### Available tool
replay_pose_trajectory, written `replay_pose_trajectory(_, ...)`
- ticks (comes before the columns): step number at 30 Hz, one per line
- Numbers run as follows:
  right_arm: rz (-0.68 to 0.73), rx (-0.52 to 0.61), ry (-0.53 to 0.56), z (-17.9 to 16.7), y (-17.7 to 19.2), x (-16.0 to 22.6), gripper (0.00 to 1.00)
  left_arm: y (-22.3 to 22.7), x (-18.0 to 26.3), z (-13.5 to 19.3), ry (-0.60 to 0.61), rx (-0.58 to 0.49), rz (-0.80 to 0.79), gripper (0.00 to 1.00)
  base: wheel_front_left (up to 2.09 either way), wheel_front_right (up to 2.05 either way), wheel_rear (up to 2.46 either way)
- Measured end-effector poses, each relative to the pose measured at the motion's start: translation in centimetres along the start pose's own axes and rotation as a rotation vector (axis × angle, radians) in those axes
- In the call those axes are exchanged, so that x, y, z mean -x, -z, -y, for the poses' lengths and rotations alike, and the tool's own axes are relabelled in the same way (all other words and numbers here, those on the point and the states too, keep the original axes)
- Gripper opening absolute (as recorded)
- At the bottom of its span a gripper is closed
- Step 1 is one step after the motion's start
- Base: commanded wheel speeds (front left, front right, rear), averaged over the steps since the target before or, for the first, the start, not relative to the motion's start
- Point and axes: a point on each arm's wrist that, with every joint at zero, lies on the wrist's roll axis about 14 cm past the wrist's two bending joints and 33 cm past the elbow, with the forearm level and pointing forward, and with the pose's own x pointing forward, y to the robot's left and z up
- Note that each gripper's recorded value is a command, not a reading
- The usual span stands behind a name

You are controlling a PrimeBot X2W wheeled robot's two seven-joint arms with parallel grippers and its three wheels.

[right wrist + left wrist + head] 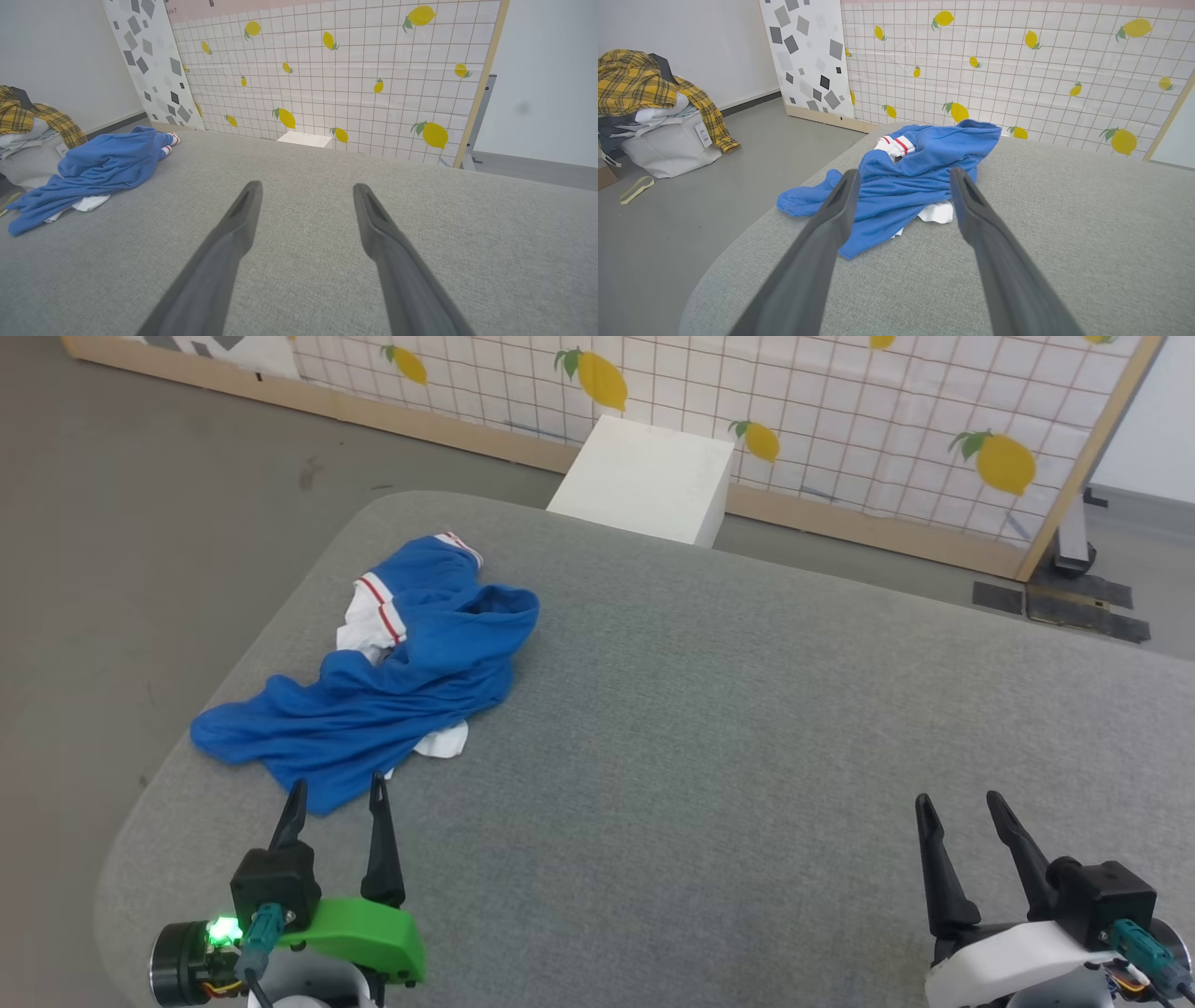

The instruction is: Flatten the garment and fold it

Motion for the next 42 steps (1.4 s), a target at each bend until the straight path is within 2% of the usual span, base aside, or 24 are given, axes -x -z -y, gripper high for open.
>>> replay_pose_trajectory(35,-0.018,-0.060,-0.099,-3.3,1.9,-1.6,1.00,0.7,3.4,-5.0,-0.169,-0.014,0.013,1.00,0.00,0.00,0.00)
replay_pose_trajectory(42,-0.025,-0.064,-0.095,-3.1,2.3,-1.5,1.00,1.3,3.5,-5.2,-0.174,-0.015,-0.005,1.00,0.00,0.00,0.00)
